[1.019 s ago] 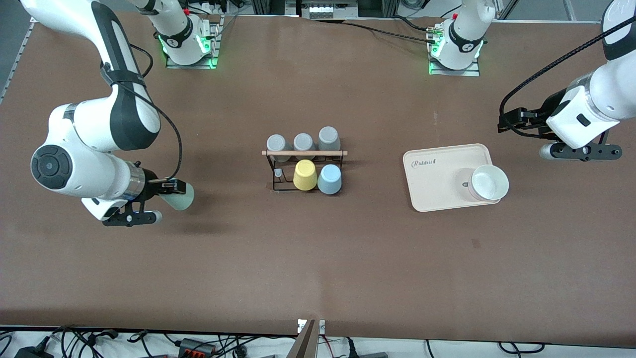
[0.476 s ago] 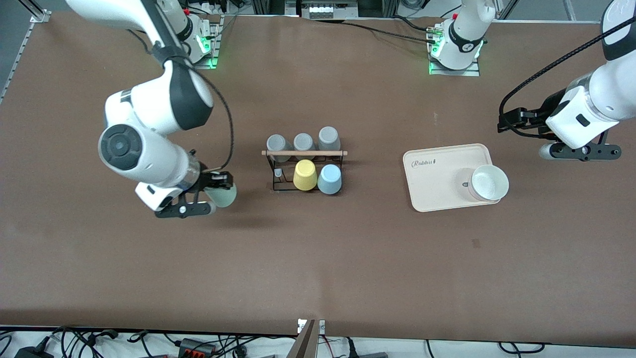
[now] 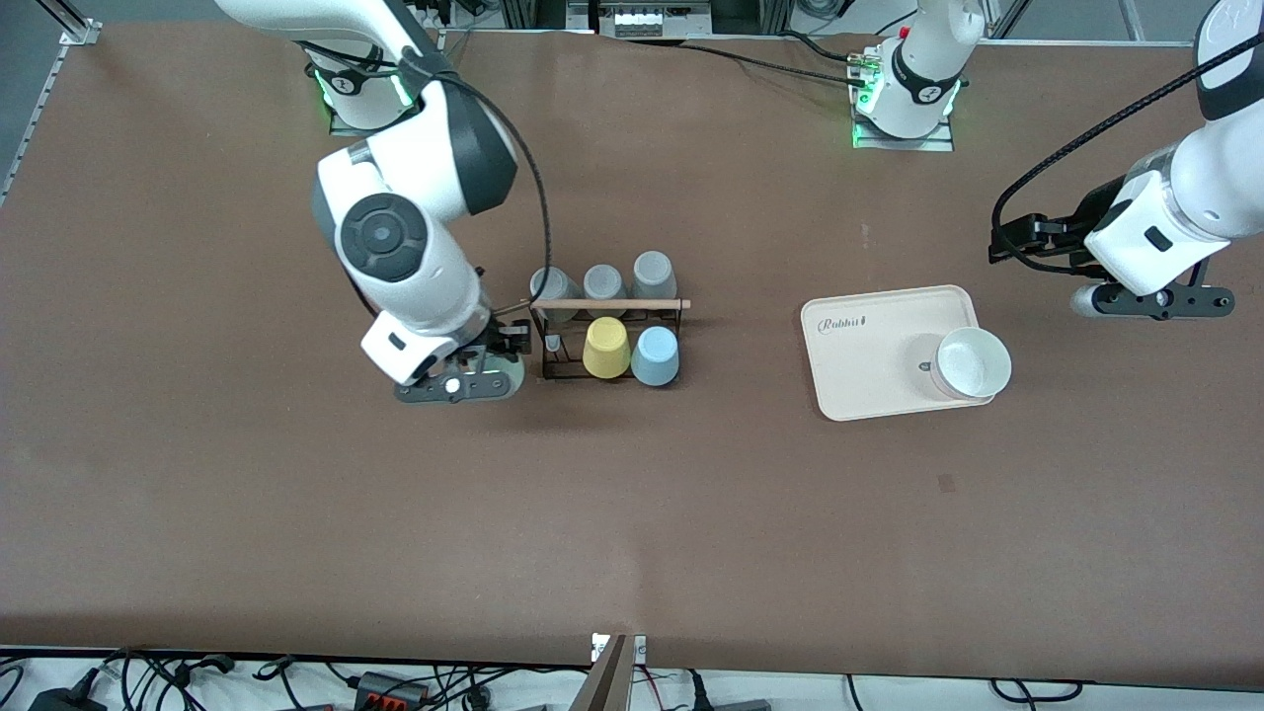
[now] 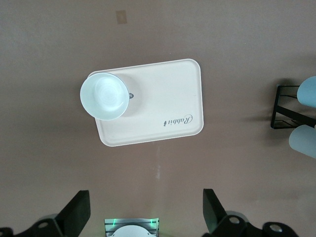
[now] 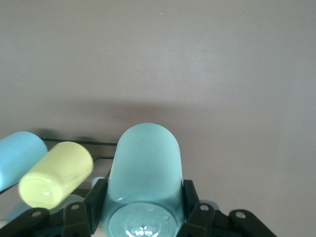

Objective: Hang scattered cups on rack with three cups
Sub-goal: 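Hang the pale green cup on the rack beside the yellow cup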

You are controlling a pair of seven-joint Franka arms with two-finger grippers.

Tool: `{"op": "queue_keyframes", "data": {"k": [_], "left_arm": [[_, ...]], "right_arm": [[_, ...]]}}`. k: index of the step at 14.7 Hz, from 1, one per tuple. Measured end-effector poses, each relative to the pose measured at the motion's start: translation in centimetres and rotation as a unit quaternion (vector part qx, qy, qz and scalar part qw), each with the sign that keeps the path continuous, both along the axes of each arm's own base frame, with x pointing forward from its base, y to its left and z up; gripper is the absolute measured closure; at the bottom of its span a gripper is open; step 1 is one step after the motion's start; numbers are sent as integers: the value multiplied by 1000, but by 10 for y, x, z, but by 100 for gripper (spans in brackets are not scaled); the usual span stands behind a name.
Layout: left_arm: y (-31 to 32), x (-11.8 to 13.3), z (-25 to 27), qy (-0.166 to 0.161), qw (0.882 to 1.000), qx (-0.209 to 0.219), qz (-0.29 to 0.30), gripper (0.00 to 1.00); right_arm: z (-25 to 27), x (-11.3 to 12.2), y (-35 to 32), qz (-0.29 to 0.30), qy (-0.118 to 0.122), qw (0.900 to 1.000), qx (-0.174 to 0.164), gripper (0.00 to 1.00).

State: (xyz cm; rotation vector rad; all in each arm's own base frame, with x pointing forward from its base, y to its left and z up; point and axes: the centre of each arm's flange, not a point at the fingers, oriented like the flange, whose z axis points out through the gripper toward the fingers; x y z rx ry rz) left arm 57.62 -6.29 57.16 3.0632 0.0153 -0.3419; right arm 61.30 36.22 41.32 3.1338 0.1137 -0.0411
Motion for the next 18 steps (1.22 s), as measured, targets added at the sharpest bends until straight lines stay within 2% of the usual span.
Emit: {"op": "queue_keyframes", "data": {"k": [10,18], "left_arm": [[0,0,0,0,1000,0,0,0],[0,0,0,0,1000,0,0,0]], "right_arm": [[-11,-27,45,4,7,1000,-6,34],[-33,-29,46,6,28,999,-21,34]]}}
